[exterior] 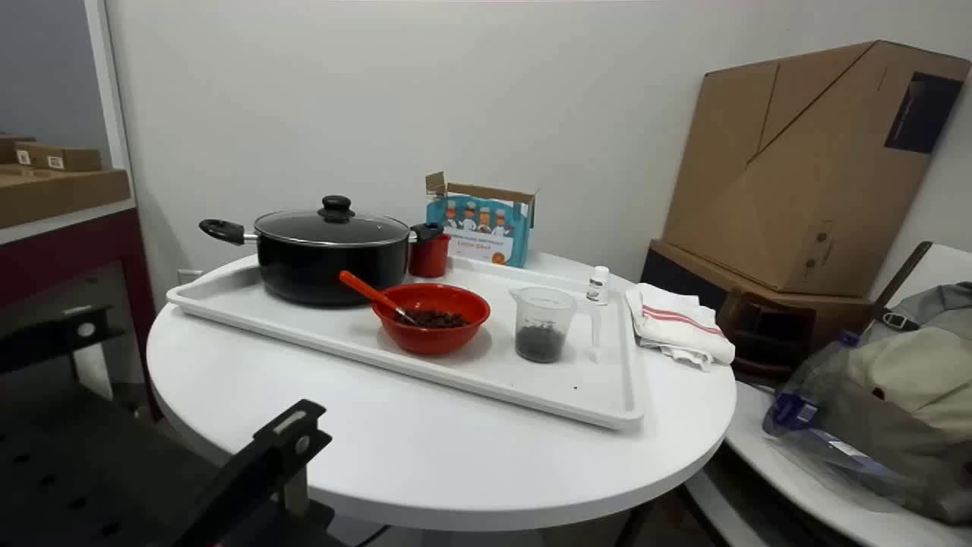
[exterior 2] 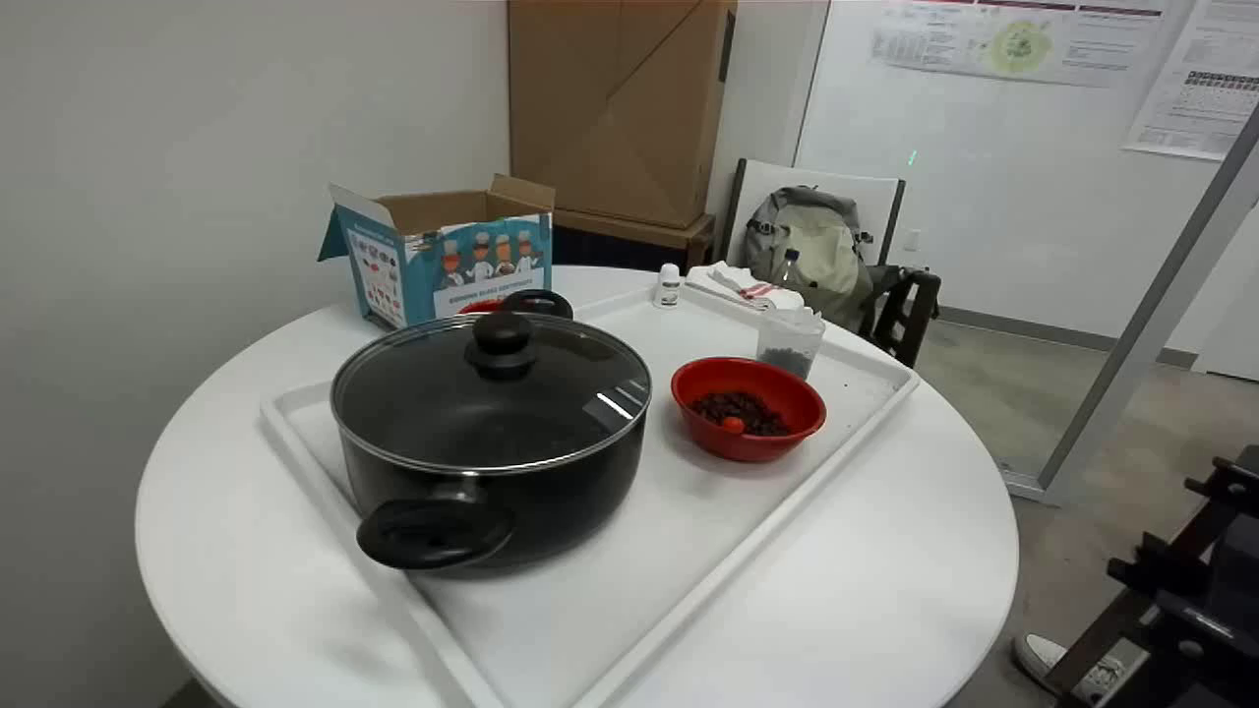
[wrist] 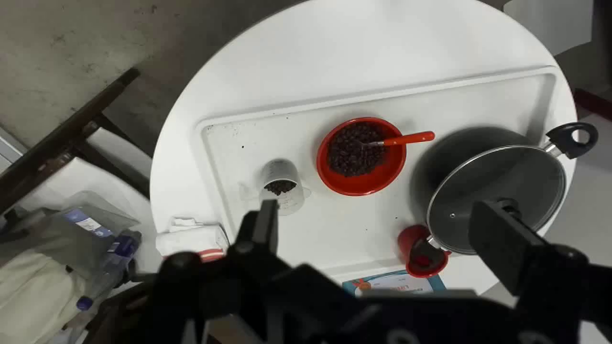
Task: Pour some of the contents of the jug into the bowl
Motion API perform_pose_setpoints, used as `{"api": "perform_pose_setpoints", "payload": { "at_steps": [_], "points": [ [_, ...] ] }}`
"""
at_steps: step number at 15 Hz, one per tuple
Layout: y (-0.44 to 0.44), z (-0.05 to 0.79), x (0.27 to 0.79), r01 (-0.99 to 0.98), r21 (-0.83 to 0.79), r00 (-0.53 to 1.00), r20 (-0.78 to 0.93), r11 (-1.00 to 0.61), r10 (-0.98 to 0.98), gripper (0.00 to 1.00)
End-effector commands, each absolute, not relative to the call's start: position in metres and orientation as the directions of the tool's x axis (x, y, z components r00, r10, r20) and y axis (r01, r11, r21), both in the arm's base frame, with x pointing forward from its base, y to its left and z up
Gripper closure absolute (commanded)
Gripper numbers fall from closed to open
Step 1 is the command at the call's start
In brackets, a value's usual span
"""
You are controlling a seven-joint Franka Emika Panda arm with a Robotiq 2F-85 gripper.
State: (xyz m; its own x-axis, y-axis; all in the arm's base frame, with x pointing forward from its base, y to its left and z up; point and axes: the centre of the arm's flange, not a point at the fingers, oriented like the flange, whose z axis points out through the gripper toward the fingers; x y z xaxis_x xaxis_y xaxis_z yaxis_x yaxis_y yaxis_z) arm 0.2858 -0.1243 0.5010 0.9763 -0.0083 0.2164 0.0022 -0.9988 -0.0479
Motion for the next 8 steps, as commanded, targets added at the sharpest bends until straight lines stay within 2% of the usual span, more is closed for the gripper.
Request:
{"api": "perform_pose_setpoints", "payload": {
  "at_steps": [1,3,8],
  "points": [
    [-0.124,0.501,0.286,0.002,-0.048,0.976,0.216,-0.999,-0.008,0.0],
    [-0.139,0.506,0.287,0.062,-0.132,0.976,0.214,-0.989,0.033,0.0],
    [-0.195,0.496,0.289,0.233,-0.166,0.972,0.066,-0.958,0.225,0.0]
  ]
}}
